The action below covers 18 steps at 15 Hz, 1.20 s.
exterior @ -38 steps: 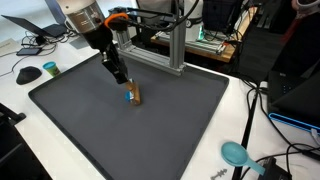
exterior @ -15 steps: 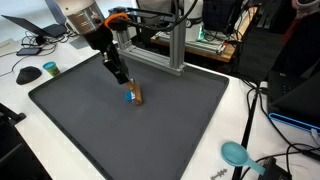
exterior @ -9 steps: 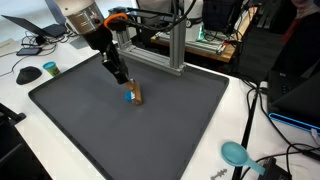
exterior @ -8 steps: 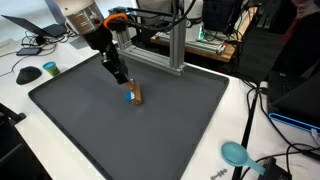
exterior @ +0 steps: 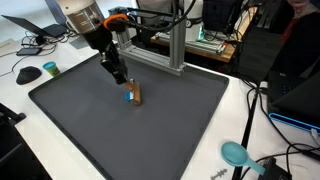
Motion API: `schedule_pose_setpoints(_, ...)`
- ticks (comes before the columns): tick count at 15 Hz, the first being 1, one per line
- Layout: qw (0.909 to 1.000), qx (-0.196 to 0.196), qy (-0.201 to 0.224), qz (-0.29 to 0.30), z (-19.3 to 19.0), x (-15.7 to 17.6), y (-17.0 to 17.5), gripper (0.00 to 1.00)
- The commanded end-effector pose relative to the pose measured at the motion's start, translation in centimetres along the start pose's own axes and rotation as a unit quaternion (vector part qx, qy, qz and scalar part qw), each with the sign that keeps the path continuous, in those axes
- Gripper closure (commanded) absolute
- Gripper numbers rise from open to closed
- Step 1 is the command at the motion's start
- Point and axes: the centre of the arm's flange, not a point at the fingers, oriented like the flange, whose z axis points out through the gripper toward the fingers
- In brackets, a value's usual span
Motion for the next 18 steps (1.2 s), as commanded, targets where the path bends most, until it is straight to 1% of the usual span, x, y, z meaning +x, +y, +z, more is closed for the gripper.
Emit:
schedule_pose_setpoints(1,0.9993,0.005,0.038,0.004,4.3,1.1,1.0,0.78)
schedule_pose_setpoints(8,0.9985,0.013,0.054,-0.003,4.0,1.7,1.9,0.78)
schedule_pose_setpoints(18,0.9976,0.014,0.066,-0.017,3.6,2.5,2.0,0.78)
